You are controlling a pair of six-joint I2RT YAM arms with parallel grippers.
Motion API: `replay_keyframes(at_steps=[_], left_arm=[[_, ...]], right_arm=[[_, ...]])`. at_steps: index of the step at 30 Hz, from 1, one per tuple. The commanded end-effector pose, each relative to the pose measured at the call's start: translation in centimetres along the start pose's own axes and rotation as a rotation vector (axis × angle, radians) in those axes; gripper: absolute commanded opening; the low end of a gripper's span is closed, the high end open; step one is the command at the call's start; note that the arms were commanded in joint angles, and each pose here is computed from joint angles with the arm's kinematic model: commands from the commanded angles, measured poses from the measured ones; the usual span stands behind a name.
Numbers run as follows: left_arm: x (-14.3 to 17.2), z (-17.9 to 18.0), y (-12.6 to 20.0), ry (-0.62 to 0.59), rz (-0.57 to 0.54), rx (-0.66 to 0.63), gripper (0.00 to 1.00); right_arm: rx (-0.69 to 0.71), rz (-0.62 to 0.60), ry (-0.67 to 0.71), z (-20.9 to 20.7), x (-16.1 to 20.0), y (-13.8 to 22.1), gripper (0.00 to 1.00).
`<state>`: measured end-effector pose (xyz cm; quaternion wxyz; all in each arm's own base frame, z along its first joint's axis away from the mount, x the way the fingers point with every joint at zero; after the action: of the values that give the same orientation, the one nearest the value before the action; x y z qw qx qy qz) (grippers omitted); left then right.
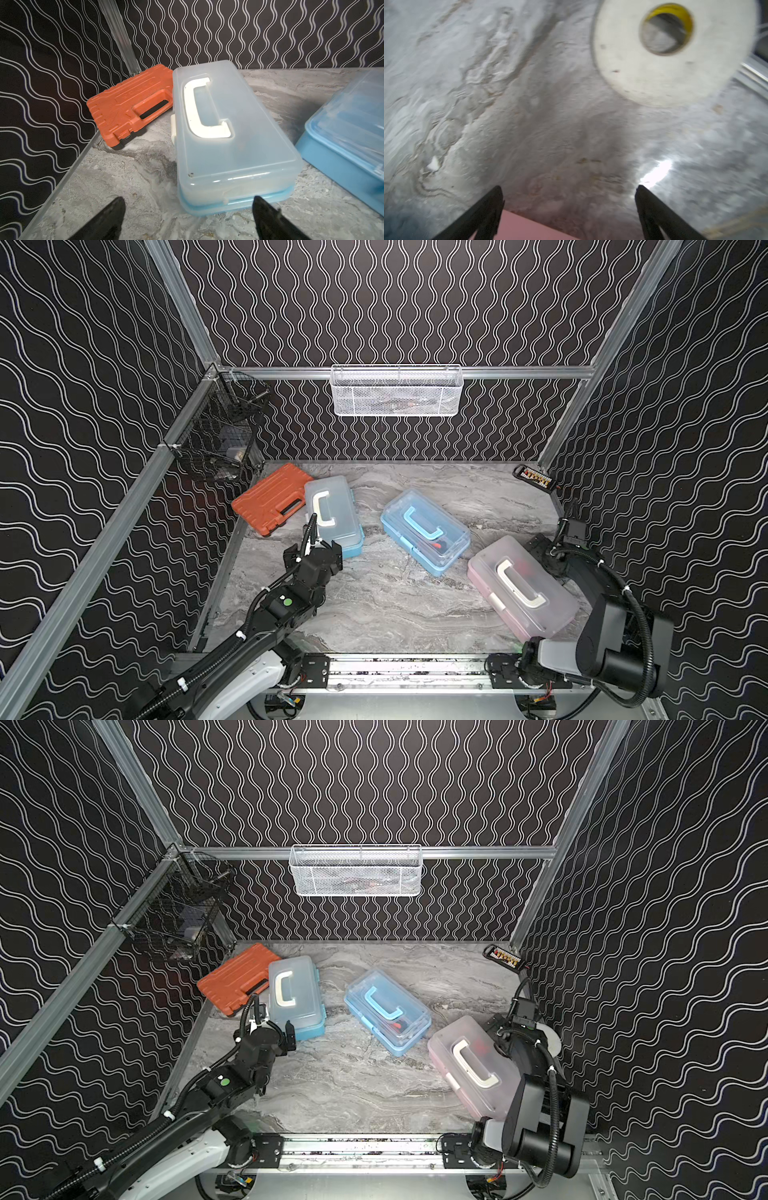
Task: Close toolboxes
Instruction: Move the toolbox to the center of the board, then reset both arms
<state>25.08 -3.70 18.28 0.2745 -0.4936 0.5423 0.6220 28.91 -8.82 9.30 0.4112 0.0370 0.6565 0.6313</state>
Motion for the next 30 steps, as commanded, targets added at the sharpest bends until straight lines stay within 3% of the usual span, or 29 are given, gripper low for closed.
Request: replay_keyframes(at_steps=[1,9,14,19,25,30], left_arm=[[-0.4,0.4,-0.5,0.037,-0.031,-0.026,0.99],[0.0,1.6,-1.1,0.047,-0.024,-0.056,0.99],[0.3,2.0,-1.7,0.052,-0.020,-0.069,0.99],[0.3,2.7,-2.4,0.057,-0.026,-0.094,0.99],[0.4,3.4,-3.5,0.081,-0.024,-0.102,0.99],[0.6,3.6,-4.1,0.073,-0.019,-0.104,0.99]], right_arm=[[-0.046,-0.071,0.134,3.3,-0.7,0.1,0.99],[-0.182,-0.094,0.237,8.1,0.1,-0.9,0.99],[-0.180,-0.120,0.337,9.6,-0.5,-1.0,0.99],[-0.136,-0.267,0.379,8.7,-1.7,-0.6,0.99],[-0.125,-0.527,0.405,7.7,-2.5,-0.1,0.99],[-0.128,-0.590,0.422,7.8,-2.4,-1.2,0.99]])
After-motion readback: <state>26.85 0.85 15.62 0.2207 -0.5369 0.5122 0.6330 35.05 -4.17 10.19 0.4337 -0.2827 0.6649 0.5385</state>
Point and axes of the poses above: each gripper's point midway between its finger pads, its own y axis back along the fingers, its own z axis along the line the jaws close on, x = y × z, the point moved 3 cm from there along y, back along the fingers, and after that the axes turned 10 degrees about y, right-handed, at the moved point
